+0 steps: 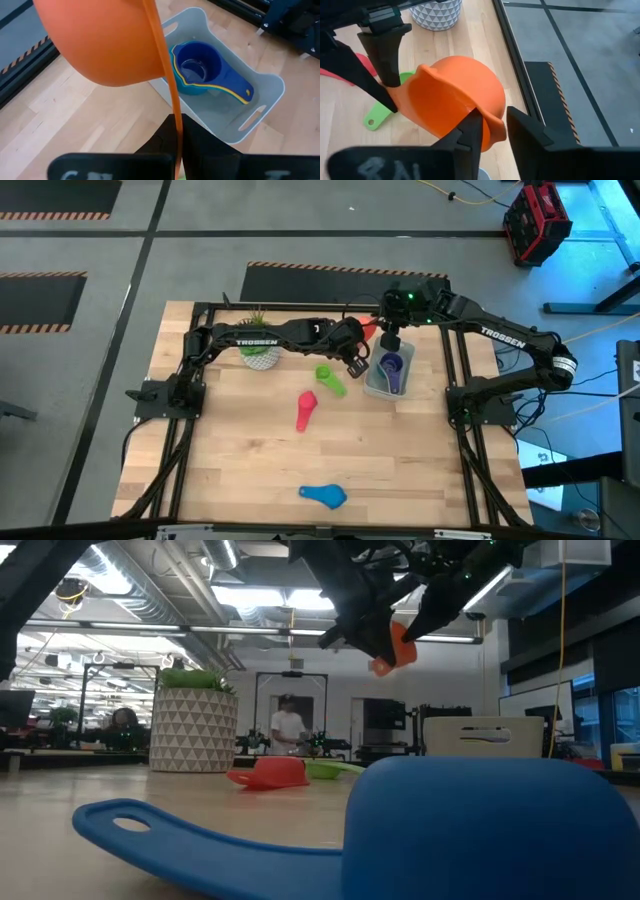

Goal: Nest measuring cups in basket
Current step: Stack the orange measuring cup on top of the violet measuring cup in the gray bin

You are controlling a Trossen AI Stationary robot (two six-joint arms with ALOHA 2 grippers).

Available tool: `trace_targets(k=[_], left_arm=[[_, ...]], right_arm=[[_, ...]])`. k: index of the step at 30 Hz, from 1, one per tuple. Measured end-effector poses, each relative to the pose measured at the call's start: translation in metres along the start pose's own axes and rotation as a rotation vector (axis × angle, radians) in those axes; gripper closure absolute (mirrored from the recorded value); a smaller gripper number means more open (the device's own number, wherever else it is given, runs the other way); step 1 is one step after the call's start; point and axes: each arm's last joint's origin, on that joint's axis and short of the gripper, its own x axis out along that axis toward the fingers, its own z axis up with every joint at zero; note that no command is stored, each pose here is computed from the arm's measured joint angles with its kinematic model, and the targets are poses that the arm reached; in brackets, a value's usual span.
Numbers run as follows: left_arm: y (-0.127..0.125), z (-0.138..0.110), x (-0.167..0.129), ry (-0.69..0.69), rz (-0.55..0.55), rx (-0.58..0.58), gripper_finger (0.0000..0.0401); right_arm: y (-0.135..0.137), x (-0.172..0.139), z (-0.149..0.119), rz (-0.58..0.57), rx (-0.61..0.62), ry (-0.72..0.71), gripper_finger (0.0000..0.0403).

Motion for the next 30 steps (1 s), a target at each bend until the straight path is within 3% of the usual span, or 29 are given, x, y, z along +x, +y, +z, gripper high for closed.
trace_targets(k=[16,30], left_arm=[[-0.0005,0.0006,-0.0001,-0.006,-0.004,0.002,0.0379],[-0.0010,0.0003,-0.0001,0.004,-0.025,0.001,0.0312]], right_arm=[[-0.0001,0.0000,0.0000,-0.001,0.000,0.000,0.0332],[-0.0002,0.0000,0.0001,-0.002,0.001,-0.001,0.0332]])
